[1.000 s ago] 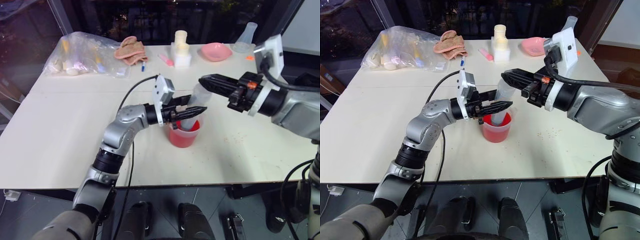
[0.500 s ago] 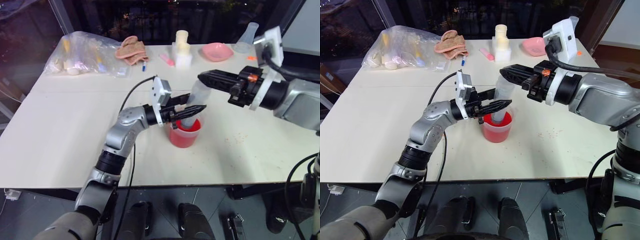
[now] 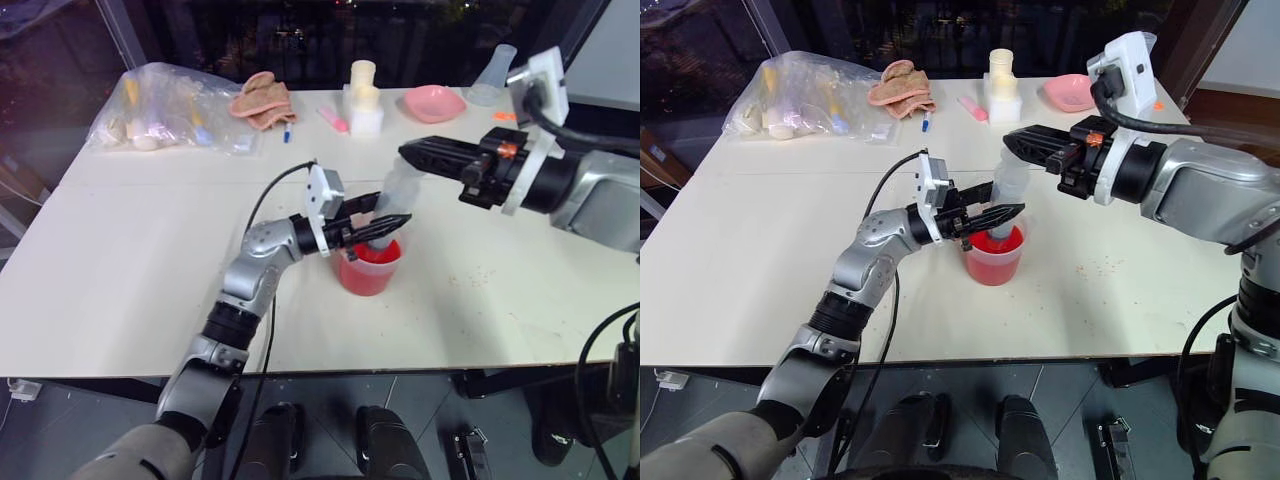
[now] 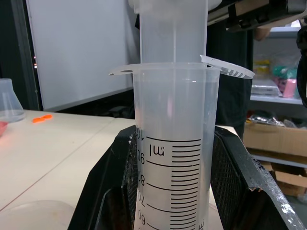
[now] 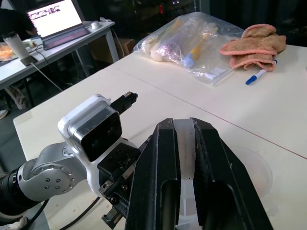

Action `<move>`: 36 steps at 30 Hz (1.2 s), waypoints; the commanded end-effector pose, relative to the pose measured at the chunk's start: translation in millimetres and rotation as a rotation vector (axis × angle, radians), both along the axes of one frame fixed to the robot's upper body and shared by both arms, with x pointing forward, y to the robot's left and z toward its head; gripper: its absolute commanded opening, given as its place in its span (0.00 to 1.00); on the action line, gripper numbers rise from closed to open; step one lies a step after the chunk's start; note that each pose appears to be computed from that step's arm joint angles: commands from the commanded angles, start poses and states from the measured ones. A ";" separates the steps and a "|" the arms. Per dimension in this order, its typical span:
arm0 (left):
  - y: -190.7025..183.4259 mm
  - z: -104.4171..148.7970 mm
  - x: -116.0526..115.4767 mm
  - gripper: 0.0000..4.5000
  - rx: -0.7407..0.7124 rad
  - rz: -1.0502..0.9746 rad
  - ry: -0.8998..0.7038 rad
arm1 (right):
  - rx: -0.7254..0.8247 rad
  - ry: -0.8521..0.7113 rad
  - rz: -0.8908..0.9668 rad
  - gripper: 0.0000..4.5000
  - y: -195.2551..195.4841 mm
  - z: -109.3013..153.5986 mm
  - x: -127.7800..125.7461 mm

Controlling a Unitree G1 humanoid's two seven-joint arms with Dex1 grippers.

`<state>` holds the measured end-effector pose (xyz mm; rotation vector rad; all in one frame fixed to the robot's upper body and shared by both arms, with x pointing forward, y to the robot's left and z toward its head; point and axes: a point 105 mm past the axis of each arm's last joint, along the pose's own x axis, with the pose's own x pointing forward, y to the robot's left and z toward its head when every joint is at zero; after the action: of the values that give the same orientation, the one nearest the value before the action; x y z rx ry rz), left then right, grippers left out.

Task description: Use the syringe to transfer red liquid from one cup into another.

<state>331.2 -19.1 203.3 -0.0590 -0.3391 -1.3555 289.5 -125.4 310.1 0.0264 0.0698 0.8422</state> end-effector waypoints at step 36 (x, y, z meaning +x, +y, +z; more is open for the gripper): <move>19.5 108.2 54.3 0.34 -0.306 0.291 -0.119 | 0.208 -0.120 -0.087 0.58 -24.3 32.3 -4.3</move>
<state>386.2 0.9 301.9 -0.1982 -0.5588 -1.0347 290.9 -154.5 332.1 0.1913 -0.0704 0.7423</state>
